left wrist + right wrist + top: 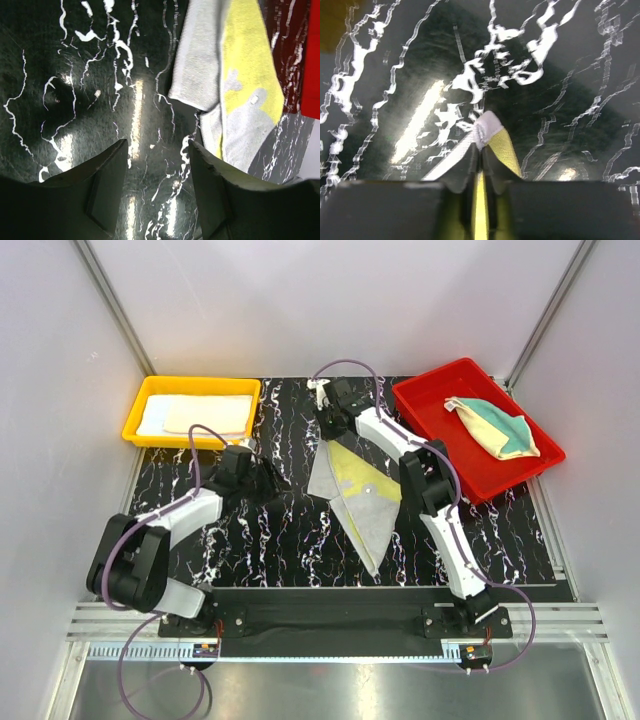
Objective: Fold and stack the towels
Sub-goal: Flatten out the crumpled towel
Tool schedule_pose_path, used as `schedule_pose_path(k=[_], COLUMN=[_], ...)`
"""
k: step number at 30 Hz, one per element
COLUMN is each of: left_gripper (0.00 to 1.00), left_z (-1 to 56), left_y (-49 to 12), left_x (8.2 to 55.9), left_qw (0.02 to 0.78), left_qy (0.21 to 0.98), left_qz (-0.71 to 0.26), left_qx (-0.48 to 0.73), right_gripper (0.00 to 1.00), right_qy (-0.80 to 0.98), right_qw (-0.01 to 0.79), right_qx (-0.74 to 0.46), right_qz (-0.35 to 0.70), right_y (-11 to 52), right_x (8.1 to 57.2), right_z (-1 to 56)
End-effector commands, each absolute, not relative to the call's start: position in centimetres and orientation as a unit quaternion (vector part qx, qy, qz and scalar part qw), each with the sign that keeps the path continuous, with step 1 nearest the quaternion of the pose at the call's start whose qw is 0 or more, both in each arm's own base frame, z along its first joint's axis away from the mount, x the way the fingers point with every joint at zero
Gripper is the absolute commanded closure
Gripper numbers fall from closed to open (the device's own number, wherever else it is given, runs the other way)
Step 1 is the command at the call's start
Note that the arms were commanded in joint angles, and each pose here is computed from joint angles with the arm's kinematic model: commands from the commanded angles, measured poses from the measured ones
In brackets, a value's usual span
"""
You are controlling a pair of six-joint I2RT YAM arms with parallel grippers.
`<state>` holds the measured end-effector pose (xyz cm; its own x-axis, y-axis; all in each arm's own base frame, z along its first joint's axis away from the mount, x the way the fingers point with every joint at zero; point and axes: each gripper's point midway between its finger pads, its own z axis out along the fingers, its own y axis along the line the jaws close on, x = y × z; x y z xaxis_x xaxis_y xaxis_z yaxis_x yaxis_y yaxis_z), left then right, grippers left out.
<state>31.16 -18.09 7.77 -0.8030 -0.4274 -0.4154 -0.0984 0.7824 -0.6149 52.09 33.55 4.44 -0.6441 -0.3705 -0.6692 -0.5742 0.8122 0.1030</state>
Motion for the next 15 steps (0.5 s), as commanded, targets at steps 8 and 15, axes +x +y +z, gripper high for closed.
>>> schedule_pose_path(k=[8,15], left_gripper=[0.50,0.51], left_z=[5.0,2.9], left_y=[-21.3,-24.1], left_x=[35.9,36.0], left_qw=[0.282,0.257], left_qy=[0.908,0.921], left_qz=[-0.276,-0.265], left_qx=[-0.139,-0.126], right_gripper=[1.00,1.00], right_qy=[0.888,0.889], right_qw=[0.355,0.345], right_qx=[-0.244,-0.225], right_qz=[0.163,0.201], right_y=[31.2,30.8], right_x=[51.1,49.6], right_z=[8.3,8.6])
